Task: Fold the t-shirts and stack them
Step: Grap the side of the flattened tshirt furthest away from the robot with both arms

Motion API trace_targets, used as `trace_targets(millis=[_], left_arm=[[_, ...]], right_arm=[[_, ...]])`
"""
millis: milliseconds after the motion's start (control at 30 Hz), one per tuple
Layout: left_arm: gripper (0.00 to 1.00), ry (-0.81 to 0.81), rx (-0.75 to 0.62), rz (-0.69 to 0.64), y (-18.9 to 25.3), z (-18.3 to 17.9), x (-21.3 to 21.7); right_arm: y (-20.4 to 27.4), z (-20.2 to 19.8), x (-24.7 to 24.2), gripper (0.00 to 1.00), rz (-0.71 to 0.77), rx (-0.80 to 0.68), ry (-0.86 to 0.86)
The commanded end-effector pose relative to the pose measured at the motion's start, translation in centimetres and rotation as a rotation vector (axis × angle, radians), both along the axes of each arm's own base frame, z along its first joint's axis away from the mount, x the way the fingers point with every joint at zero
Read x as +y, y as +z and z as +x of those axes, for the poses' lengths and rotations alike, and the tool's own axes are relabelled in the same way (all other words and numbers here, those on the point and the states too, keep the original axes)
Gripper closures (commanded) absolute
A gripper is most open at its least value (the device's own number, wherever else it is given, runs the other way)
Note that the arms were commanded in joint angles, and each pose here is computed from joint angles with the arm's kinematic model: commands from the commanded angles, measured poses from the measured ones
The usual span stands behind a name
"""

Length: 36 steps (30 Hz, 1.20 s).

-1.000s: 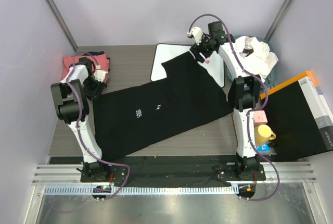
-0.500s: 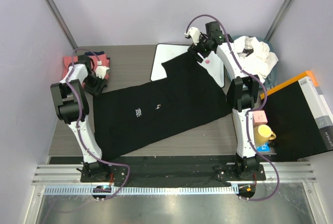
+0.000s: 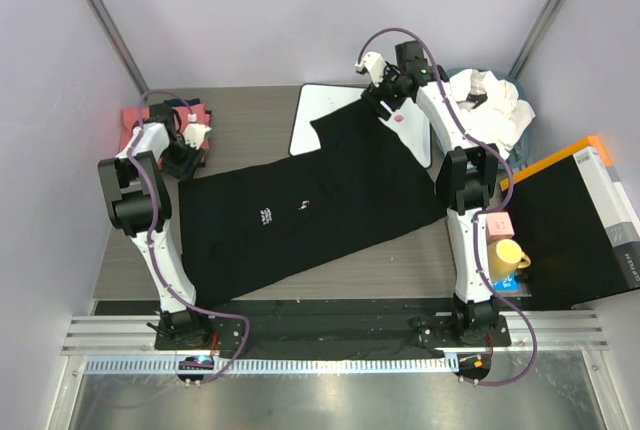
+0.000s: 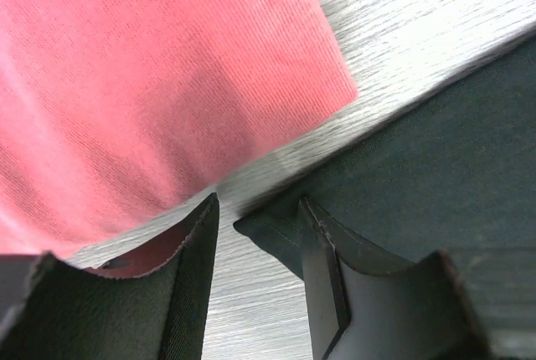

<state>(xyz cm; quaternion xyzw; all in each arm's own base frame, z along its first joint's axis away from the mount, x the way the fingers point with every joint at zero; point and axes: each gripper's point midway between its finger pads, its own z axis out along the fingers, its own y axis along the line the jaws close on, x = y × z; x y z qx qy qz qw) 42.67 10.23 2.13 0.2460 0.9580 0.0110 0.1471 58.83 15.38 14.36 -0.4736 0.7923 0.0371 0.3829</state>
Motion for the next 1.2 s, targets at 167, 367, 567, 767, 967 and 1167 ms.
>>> trace_targets(millis=[167, 367, 567, 767, 967, 1167], left_arm=[[0.89, -0.023, 0.065, -0.002, -2.4, -1.0, 0.3], [1.00, -0.029, 0.078, -0.031, -2.0, -1.4, -0.7], [1.00, -0.059, 0.062, -0.050, -0.1, -1.7, -2.3], [1.00, -0.094, 0.067, -0.054, 1.6, -2.3, -3.3], [1.00, -0.122, 0.073, -0.035, 3.2, -2.0, -3.3], [1.00, -0.127, 0.052, -0.024, 4.8, -0.8, -3.1]], right_arm=[[2.8, 5.3, 1.1, 0.25, 0.168, -0.187, -0.178], [-0.4, 9.3, 3.0, 0.19, 0.314, -0.244, -0.284], [-3.2, 11.3, 3.5, 0.21, 0.407, -0.251, -0.368], [-4.6, 11.9, 3.5, 0.23, 0.446, -0.248, -0.416], [-6.1, 10.7, 5.0, 0.28, 0.468, -0.171, -0.370], [-7.2, 8.7, 5.9, 0.34, 0.461, -0.080, -0.333]])
